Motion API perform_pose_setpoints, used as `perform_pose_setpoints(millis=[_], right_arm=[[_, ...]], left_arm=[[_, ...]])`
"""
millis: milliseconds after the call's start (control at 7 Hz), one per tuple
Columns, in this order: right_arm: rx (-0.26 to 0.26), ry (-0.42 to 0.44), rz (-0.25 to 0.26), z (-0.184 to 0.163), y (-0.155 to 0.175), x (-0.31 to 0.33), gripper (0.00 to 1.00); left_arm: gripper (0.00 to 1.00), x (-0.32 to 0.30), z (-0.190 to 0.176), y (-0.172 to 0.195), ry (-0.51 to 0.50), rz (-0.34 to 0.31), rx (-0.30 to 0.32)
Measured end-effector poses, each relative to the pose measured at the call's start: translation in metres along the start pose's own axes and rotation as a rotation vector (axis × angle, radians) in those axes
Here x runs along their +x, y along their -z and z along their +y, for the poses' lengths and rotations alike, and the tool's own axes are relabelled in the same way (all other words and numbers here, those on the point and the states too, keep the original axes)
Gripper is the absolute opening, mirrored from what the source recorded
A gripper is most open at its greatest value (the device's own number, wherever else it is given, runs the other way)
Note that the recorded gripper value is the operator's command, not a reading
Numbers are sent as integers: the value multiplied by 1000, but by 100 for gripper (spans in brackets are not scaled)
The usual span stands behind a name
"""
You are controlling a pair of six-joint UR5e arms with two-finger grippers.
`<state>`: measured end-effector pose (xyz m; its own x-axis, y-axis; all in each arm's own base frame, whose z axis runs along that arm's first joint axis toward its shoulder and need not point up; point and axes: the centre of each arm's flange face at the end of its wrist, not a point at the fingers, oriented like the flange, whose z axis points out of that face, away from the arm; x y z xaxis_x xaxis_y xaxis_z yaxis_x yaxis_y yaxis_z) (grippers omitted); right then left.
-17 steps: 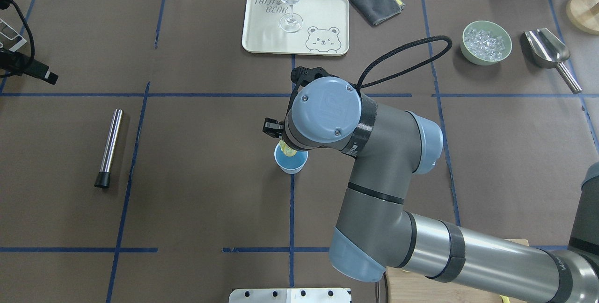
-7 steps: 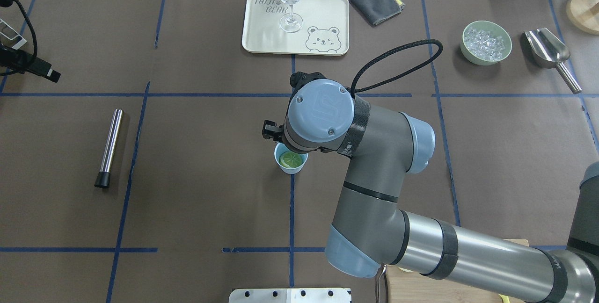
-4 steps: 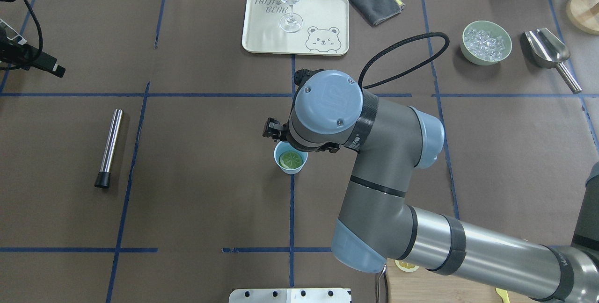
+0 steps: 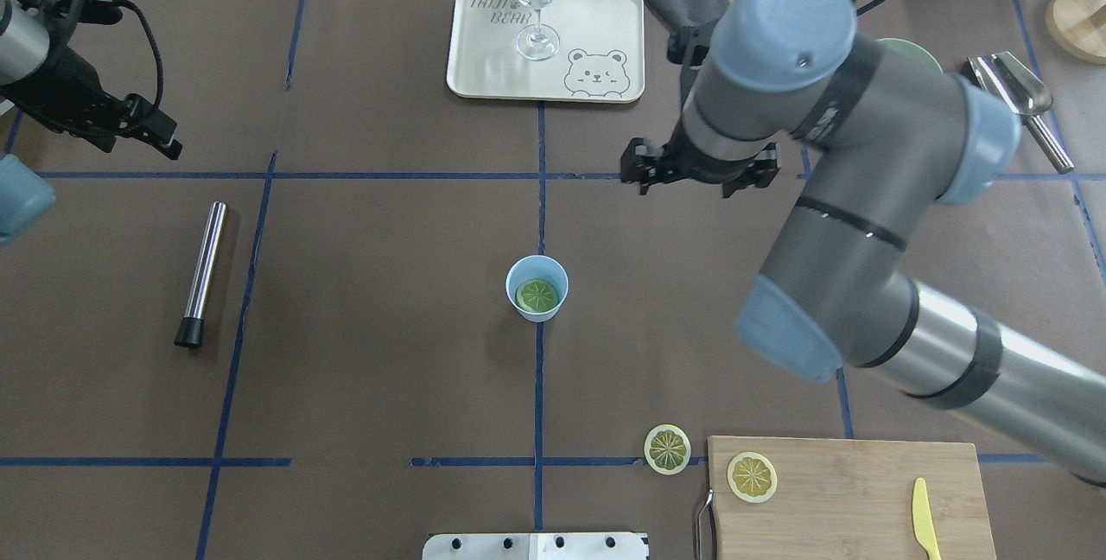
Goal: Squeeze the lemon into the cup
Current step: 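Retract the right arm while the left gripper reaches for the metal muddler, then grasp the metal muddler with the left gripper and lift it upright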
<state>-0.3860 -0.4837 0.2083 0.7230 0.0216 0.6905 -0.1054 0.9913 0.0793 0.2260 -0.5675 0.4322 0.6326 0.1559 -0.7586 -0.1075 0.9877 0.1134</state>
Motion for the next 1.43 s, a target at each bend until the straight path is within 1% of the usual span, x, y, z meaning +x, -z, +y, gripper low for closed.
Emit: perform_pose_setpoints(millis=[143, 429, 714, 857, 1143, 1429], right_arm=[[-9, 55, 16, -27, 8, 53, 100], [-30, 163, 50, -70, 20, 165, 100], [-63, 216, 48, -94, 32, 269, 100], [-74, 217, 37, -97, 37, 306, 100], [-78, 188, 27, -98, 40, 330, 100], [-95, 159, 46, -87, 27, 353, 100]], left_arm=[[100, 9, 0, -9, 39, -26, -26], [100, 27, 11, -43, 110, -49, -83], [100, 34, 21, -81, 118, -62, -135], [100, 35, 24, -97, 115, -68, -156], [100, 36, 29, -119, 98, -67, -176], [100, 29, 30, -135, 91, -68, -182]])
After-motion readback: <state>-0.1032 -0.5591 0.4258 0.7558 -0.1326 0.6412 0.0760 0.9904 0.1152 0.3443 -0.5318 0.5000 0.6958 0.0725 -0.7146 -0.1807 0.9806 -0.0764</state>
